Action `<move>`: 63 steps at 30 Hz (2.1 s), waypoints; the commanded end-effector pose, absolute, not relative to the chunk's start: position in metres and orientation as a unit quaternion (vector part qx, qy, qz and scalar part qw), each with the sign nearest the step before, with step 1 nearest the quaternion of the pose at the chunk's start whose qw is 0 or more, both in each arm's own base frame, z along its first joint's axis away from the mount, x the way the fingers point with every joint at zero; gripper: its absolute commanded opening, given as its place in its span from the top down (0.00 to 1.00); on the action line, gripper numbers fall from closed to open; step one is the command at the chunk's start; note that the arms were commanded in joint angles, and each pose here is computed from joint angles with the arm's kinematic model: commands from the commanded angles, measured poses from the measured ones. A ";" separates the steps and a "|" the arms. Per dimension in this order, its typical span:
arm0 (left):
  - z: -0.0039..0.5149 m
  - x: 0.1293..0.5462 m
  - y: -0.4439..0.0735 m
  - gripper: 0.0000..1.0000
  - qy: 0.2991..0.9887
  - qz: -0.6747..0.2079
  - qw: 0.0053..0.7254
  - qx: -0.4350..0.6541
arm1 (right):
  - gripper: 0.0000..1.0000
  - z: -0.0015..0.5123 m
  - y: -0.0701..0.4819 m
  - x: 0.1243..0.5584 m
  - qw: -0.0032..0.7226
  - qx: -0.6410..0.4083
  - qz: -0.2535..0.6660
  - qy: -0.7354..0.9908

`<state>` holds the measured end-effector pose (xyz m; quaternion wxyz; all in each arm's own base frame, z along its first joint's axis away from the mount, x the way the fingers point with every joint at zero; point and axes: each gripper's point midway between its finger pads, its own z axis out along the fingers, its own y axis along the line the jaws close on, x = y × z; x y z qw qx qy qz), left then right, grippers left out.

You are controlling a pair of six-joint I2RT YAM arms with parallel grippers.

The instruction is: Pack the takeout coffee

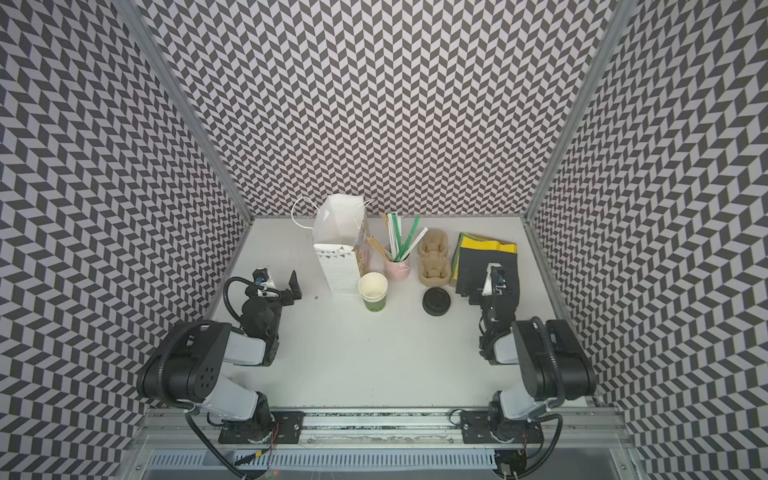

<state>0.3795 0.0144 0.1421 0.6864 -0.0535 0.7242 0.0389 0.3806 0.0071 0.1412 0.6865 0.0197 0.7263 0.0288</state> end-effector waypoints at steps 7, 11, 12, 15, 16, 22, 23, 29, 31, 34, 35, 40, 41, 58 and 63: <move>0.148 0.381 0.016 0.00 0.717 0.043 0.693 -0.055 | 0.01 0.157 0.008 0.383 0.710 0.011 0.022 0.704; 0.147 0.381 0.015 0.00 0.717 0.043 0.693 -0.055 | 0.01 0.157 0.008 0.383 0.709 0.011 0.022 0.704; 0.148 0.381 0.016 0.00 0.717 0.042 0.694 -0.055 | 0.01 0.157 0.008 0.383 0.709 0.011 0.022 0.704; 0.148 0.381 0.016 0.00 0.717 0.043 0.694 -0.055 | 0.01 0.157 0.008 0.383 0.709 0.011 0.022 0.704; 0.147 0.380 0.016 0.00 0.717 0.043 0.693 -0.055 | 0.01 0.157 0.008 0.383 0.709 0.011 0.022 0.704; 0.148 0.381 0.016 0.00 0.717 0.043 0.693 -0.055 | 0.01 0.157 0.008 0.383 0.709 0.011 0.022 0.704; 0.148 0.381 0.016 0.00 0.717 0.043 0.694 -0.055 | 0.01 0.157 0.008 0.383 0.709 0.012 0.023 0.704; 0.148 0.380 0.016 0.00 0.717 0.043 0.693 -0.055 | 0.01 0.157 0.008 0.383 0.710 0.011 0.022 0.704; 0.148 0.381 0.016 0.00 0.717 0.043 0.693 -0.055 | 0.01 0.158 0.008 0.383 0.710 0.011 0.022 0.704; 0.148 0.381 0.016 0.00 0.717 0.042 0.694 -0.055 | 0.01 0.157 0.013 0.383 0.709 -0.003 0.028 0.705; 0.147 0.381 0.016 0.00 0.717 0.042 0.693 -0.055 | 0.01 0.160 0.011 0.383 0.713 0.003 0.025 0.701; 0.156 0.375 0.026 0.00 0.708 0.048 0.700 -0.084 | 0.01 0.181 0.013 0.396 0.687 0.009 0.011 0.726; 0.160 0.373 0.026 0.00 0.706 0.047 0.702 -0.083 | 0.01 0.187 0.014 0.397 0.683 0.012 0.009 0.730; 0.287 0.311 0.049 0.00 0.629 -0.136 0.682 -0.348 | 0.01 0.313 0.026 0.342 0.676 0.240 0.323 0.617; 0.329 0.304 -0.009 0.00 0.649 -0.234 0.688 -0.224 | 0.01 0.312 0.047 0.360 0.611 0.186 0.280 0.717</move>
